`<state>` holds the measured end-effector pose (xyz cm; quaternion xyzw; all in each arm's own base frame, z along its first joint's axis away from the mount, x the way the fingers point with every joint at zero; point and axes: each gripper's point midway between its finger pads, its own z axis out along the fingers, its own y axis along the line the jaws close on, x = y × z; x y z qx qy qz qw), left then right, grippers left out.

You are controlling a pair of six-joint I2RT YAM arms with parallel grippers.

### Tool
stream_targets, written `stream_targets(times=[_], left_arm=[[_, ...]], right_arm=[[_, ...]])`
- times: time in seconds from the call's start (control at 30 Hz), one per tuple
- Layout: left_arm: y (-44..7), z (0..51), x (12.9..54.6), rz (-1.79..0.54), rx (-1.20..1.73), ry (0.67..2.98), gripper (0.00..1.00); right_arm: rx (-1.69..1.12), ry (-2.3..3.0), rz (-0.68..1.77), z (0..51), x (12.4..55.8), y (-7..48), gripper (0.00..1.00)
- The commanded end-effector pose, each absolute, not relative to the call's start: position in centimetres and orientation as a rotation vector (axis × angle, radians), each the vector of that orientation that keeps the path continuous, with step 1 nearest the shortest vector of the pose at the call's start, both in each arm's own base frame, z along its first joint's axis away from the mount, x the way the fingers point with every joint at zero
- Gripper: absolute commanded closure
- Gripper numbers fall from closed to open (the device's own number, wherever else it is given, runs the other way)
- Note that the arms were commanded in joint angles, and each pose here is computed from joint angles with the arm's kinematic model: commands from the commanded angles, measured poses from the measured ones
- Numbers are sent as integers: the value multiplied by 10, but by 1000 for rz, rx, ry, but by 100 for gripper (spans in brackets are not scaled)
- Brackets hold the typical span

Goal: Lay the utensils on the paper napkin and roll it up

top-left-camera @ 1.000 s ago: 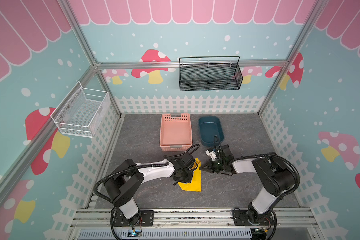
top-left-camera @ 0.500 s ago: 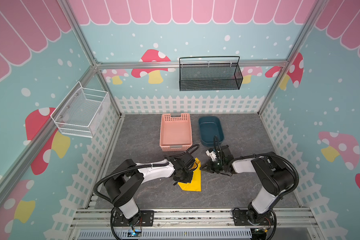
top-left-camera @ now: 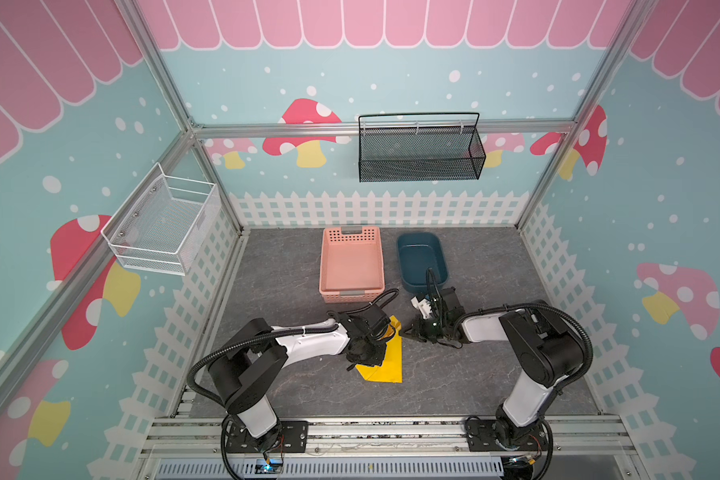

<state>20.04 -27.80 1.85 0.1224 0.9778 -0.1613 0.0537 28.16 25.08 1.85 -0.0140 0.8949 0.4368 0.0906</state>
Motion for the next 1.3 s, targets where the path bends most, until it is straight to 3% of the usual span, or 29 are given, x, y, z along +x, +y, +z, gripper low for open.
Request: stream_targets(times=[0.0,0.4,1.27], left_arm=[[-250,-2,190,-324,344,3055,100],[-249,-2,190,-323,344,3055,100],[-269,4,190,-376,411,3040,100]], right_arm=[[-13,2744,1228,-5,273,243,100],[-65,2616,1246,37,300,253,100],[-24,2761,1000,-3,295,222,100]])
